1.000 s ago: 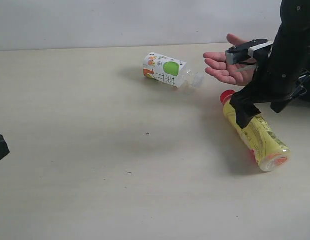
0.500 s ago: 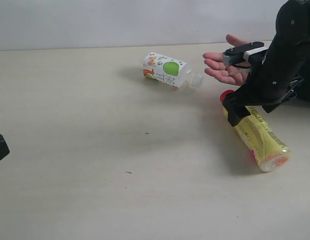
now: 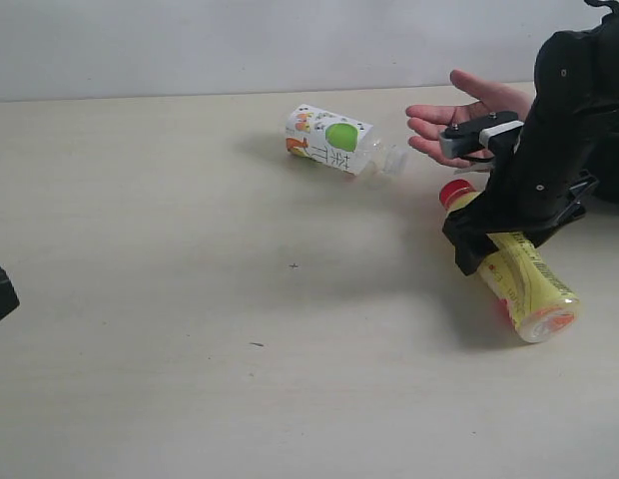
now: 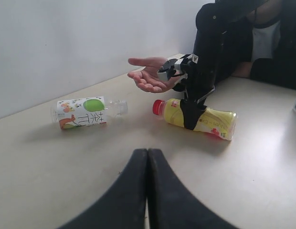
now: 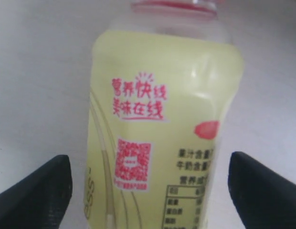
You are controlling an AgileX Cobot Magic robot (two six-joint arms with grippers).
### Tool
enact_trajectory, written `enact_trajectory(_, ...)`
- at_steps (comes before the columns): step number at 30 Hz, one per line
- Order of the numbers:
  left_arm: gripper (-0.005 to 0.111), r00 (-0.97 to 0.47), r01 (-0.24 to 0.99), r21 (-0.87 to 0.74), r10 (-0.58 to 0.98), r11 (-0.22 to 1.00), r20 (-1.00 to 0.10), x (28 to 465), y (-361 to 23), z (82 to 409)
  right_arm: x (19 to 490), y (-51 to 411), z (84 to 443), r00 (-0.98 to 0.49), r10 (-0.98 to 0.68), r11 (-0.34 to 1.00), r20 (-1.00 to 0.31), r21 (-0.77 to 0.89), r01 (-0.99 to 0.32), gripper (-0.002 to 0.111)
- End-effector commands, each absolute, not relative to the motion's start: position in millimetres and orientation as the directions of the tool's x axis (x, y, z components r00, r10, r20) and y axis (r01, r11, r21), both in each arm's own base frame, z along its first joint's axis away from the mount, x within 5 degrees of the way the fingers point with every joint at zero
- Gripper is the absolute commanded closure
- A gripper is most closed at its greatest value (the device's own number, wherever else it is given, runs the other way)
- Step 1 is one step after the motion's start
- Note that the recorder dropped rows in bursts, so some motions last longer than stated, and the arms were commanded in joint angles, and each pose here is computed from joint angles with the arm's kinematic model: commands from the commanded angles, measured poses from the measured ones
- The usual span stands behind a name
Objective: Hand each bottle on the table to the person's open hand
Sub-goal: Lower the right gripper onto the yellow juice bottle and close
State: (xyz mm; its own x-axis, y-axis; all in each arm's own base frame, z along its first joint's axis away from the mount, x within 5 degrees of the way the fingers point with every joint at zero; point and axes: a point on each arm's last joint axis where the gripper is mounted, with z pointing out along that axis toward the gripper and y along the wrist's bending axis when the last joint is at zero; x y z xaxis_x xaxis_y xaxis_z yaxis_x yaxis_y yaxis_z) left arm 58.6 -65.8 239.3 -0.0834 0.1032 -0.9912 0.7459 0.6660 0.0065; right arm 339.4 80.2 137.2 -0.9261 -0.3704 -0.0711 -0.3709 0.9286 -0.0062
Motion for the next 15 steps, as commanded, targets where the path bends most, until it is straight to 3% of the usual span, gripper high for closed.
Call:
enact_trajectory(1,0.107,-0.085,0.741,0.002,0.096,0.672,-0.992,58.8,-65.1,239.1,338.7,80.5,136.1,-0.927,-0.369,0.929,-0.070,-0.005,-0.370,0.024)
enact_trajectory(9,0.107,-0.085,0.741,0.002,0.096,0.672,-0.992,58.8,-65.1,239.1,334.6,80.7,135.9,-0.934,-0.357,0.934,-0.029,0.015,-0.358,0.028)
enact_trajectory(15,0.107,-0.085,0.741,0.002,0.096,0.672,-0.992,58.8,-65.1,239.1,334.2,80.6,135.9,-0.937,-0.348,0.937,-0.024,0.016,-0.349,0.058)
